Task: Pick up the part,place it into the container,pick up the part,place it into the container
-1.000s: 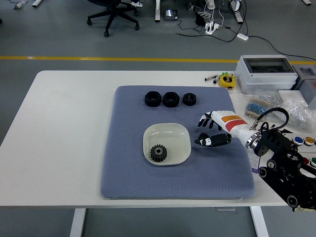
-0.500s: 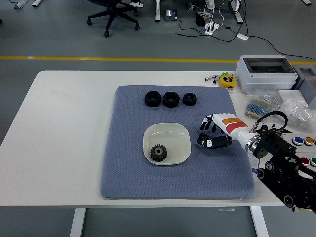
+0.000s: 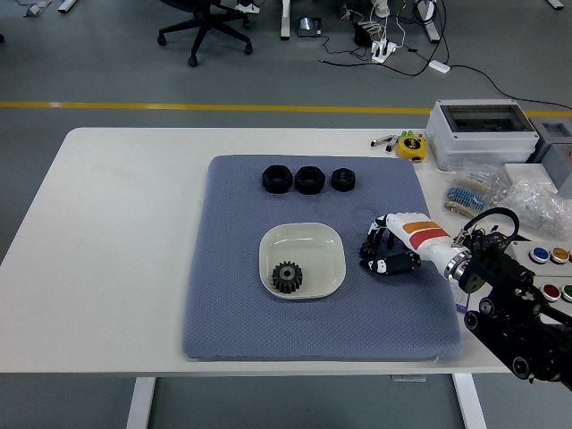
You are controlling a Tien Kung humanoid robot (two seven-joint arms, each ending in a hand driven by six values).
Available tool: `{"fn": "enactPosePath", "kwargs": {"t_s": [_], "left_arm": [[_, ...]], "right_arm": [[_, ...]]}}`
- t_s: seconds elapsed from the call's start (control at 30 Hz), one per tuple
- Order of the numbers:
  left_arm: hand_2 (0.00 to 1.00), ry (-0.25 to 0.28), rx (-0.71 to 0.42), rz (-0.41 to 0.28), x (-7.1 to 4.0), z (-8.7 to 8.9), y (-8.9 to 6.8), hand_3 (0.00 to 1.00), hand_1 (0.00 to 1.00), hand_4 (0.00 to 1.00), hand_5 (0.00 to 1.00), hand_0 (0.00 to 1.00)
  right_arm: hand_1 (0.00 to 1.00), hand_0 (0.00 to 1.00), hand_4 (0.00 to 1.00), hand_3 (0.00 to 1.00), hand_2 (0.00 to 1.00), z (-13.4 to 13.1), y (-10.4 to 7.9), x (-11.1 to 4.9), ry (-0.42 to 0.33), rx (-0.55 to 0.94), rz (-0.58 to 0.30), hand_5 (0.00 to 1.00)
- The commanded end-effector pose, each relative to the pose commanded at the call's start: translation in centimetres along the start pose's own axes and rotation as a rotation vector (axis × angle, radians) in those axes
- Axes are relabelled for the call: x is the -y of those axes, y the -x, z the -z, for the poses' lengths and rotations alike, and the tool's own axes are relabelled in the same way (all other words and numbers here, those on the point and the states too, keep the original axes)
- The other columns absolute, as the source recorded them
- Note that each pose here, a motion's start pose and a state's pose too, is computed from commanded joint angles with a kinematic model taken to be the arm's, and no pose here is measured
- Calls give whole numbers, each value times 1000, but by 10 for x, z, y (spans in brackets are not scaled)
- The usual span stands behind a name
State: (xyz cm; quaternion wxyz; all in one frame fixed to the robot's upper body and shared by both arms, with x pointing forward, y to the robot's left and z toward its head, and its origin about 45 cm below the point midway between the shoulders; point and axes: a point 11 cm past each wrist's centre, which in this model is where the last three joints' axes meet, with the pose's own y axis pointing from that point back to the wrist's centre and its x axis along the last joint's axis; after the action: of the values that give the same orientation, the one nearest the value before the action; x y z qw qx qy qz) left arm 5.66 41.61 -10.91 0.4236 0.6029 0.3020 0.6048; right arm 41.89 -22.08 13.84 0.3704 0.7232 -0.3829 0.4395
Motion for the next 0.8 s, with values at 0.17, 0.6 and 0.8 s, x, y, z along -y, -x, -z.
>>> {"fn": "enactPosePath", "kwargs": {"t_s": [0.17, 0.6, 0.8], "left_arm": [[652, 0, 0, 0, 0, 0, 1, 555, 638, 615, 587, 679], [652, -3, 2, 1, 0, 1, 1, 555, 638, 615, 587, 679], [653, -8, 6, 1, 0, 3, 1, 555, 637, 616, 588, 678]], "right_arm": [[316, 163, 809, 497, 441, -1, 2, -1, 3, 10, 2, 388], [101, 45, 775, 272, 198, -1, 6, -2, 4, 12, 1, 606], [29, 16, 796, 190, 137, 0, 6, -2, 0, 6, -9, 646]]}}
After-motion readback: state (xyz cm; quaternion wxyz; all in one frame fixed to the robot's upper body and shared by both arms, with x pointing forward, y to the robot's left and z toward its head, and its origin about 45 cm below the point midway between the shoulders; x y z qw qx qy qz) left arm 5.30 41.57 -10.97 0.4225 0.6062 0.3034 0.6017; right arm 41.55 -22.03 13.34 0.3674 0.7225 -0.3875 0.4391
